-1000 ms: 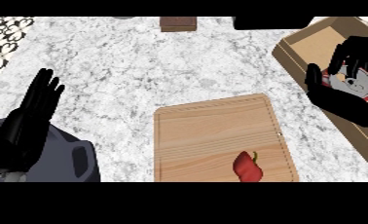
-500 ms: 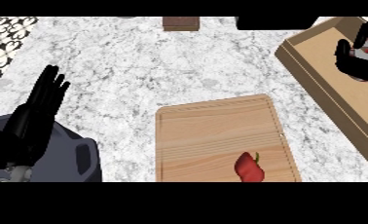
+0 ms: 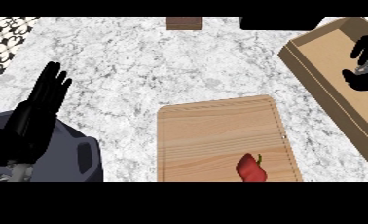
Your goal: Pick the can from the cutting board and place it in the cardboard box
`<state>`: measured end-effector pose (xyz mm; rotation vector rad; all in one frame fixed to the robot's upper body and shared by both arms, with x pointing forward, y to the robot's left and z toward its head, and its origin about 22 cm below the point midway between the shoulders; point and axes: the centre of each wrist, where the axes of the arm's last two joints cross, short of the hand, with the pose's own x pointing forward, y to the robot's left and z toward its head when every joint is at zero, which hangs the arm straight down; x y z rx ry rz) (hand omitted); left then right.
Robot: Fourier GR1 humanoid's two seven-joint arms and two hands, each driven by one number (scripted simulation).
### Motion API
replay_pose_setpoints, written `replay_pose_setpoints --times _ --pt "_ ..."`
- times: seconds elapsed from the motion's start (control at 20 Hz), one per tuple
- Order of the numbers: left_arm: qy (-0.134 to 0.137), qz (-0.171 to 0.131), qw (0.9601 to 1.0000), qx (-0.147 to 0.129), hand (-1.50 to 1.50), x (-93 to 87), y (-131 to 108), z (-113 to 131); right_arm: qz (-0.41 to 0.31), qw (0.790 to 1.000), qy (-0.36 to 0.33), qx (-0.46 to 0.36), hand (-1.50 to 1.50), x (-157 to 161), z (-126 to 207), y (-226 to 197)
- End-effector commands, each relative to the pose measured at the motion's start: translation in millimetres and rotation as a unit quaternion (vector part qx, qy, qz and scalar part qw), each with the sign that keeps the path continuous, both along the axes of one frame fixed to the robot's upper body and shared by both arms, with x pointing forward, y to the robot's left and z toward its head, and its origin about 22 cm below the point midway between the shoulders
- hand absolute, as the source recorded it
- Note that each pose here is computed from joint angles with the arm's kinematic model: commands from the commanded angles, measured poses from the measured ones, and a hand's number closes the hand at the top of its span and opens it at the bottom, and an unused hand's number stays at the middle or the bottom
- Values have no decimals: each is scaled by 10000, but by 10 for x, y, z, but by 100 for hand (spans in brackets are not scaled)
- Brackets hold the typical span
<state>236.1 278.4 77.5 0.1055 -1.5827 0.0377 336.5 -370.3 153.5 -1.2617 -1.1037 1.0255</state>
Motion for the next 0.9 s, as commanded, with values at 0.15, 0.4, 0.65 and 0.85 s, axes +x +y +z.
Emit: replay_pose_setpoints --times 0.15,0.4,0.65,0.85 --pt "8 77 9996 -282 0 202 -148 -41 118 9971 -31 749 -150 305 -235 -273" --pt "72 85 9993 -350 0 126 -159 -154 668 9703 -1907 1327 -150 348 -13 -228" --pt "213 160 9991 -340 0 93 -45 -217 781 9301 -2454 2621 -150 365 -66 -307" --pt "131 159 9991 -361 0 7 -191 -126 561 8828 -2464 3960 -150 435 160 -378"
